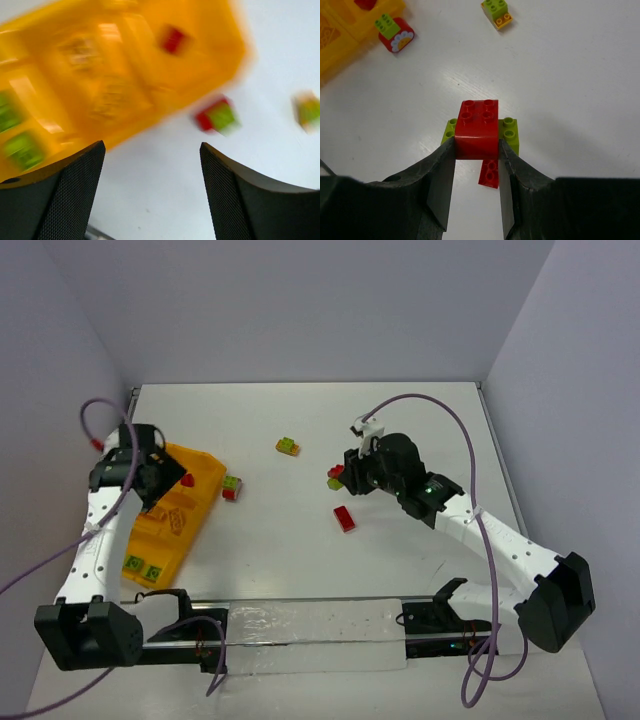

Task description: Sort the legos into containers by color

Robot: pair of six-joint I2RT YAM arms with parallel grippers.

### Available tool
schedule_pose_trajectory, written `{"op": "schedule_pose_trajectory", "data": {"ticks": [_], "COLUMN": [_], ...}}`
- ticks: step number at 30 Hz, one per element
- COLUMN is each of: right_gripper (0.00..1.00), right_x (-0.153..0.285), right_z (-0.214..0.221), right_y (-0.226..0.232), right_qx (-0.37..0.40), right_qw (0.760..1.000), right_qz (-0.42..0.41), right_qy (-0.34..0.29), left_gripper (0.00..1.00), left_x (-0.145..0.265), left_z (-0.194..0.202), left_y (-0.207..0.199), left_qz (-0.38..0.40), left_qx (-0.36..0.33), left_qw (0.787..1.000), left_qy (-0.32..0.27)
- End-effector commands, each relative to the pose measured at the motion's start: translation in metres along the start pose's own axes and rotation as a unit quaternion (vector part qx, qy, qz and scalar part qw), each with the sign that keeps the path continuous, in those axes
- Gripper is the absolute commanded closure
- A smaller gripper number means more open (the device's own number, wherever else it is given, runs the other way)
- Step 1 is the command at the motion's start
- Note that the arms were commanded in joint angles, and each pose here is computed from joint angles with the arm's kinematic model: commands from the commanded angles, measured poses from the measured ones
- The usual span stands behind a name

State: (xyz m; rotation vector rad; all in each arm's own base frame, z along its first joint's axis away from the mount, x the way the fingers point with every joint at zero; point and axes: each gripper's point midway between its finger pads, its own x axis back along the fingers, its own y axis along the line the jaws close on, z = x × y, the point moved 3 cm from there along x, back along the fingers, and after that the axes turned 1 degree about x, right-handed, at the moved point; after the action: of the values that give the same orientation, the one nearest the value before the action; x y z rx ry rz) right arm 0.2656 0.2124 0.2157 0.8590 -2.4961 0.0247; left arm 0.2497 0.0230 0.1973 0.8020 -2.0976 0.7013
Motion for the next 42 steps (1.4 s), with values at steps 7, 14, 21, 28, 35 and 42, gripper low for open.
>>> {"op": "schedule_pose_trajectory", "data": {"ticks": [7, 14, 21, 28, 35, 42], "right_gripper": [1.0, 1.0, 1.0, 1.0, 1.0, 1.0], "right_x": [0.02, 0.007, 0.003, -0.002, -0.006, -0.013], "right_z": [-0.046, -0.041, -0.041, -0.043, -0.047, -0.048], "right_y": [-0.001, 0.014, 0.012, 0.016, 0.018, 0.014], "right_qx": [-0.152, -0.251, -0.277, -0.283, -0.289, -0.299], "right_qw": [0.988, 0.961, 0.953, 0.951, 0.948, 0.944], "right_qz": [0.009, -0.019, -0.003, -0.016, -0.029, -0.034], "right_qy": [0.016, 0.116, 0.12, 0.126, 0.129, 0.138], "left_gripper": [0.15, 0.11, 0.09, 0.1, 0.14, 0.15], "left_x": [0.073, 0.115, 0.144, 0.143, 0.132, 0.132], "left_z": [0.083, 0.139, 0.161, 0.178, 0.192, 0.193], "left_y": [-0.177, -0.227, -0.254, -0.251, -0.239, -0.236], "left_qz": [0.358, 0.454, 0.52, 0.534, 0.523, 0.527], "left_qx": [-0.245, -0.27, -0.238, -0.25, -0.258, -0.252], "left_qw": [0.898, 0.84, 0.808, 0.788, 0.788, 0.786], "left_qy": [0.076, 0.125, 0.142, 0.178, 0.198, 0.201]}}
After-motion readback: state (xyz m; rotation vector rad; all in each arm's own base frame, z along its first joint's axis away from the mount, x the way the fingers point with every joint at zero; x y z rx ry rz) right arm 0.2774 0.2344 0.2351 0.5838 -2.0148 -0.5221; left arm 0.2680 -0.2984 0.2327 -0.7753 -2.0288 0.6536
